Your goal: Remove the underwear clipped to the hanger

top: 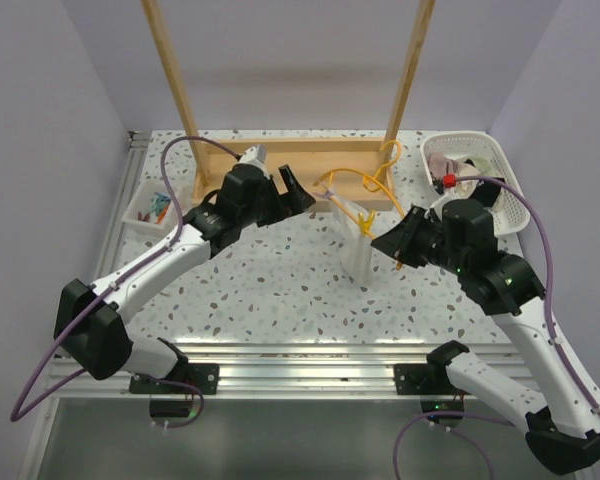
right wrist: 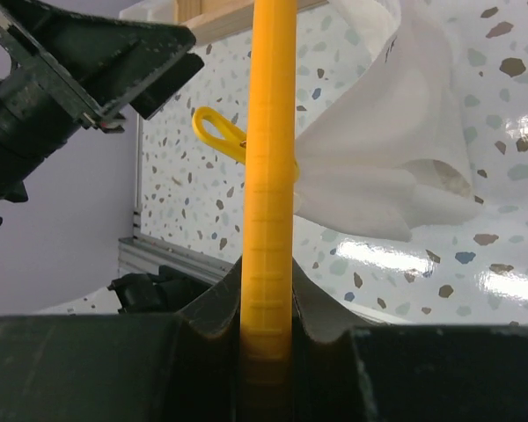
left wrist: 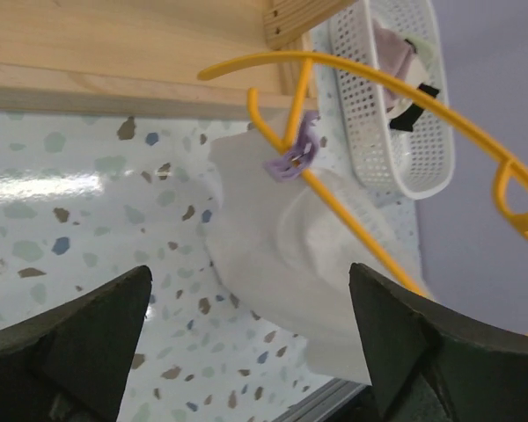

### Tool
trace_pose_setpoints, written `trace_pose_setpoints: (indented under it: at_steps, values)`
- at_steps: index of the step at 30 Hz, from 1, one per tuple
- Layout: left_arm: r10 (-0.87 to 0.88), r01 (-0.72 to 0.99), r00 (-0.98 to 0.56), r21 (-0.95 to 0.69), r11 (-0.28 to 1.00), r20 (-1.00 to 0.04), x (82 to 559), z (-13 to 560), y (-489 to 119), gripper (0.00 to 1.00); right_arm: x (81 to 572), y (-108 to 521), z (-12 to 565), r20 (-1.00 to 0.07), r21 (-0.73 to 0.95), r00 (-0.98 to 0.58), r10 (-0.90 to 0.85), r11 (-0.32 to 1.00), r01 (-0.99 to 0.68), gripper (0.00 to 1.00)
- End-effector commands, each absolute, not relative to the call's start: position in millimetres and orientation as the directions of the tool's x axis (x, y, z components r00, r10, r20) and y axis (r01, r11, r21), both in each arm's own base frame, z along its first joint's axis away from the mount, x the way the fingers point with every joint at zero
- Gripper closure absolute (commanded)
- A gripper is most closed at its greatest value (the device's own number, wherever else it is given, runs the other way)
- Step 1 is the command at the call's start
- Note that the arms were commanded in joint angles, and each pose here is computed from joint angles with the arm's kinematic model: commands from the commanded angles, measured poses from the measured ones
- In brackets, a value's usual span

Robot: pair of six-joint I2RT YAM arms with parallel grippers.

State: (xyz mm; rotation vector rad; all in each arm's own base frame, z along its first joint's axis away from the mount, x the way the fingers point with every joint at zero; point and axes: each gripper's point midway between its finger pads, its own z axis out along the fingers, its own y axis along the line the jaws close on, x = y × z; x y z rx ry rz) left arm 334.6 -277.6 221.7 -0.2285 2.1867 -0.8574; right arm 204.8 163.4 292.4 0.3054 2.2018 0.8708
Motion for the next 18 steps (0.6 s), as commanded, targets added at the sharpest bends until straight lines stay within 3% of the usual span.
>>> trace_pose_setpoints:
  at_steps: [1, 6, 18]
  values:
    - [-0.501, 0.167, -0.639, -0.741, 0.651, -0.584, 352, 279, -293, 0.00, 210, 177, 316, -0.623, 0.670, -0.673, 0.399, 0.716, -0.197, 1.00]
    - [-0.485, 0.132, -0.776, -0.856, 0.500, -0.403, 357, 276, -307, 0.00, 205, 169, 314, -0.713, 0.559, -0.648, 0.268, 0.776, -0.294, 1.00]
    - [-0.427, -0.009, -0.894, -0.948, 0.317, -0.134, 353, 250, -313, 0.00, 194, 157, 307, -0.787, 0.408, -0.610, 0.090, 0.817, -0.407, 1.00]
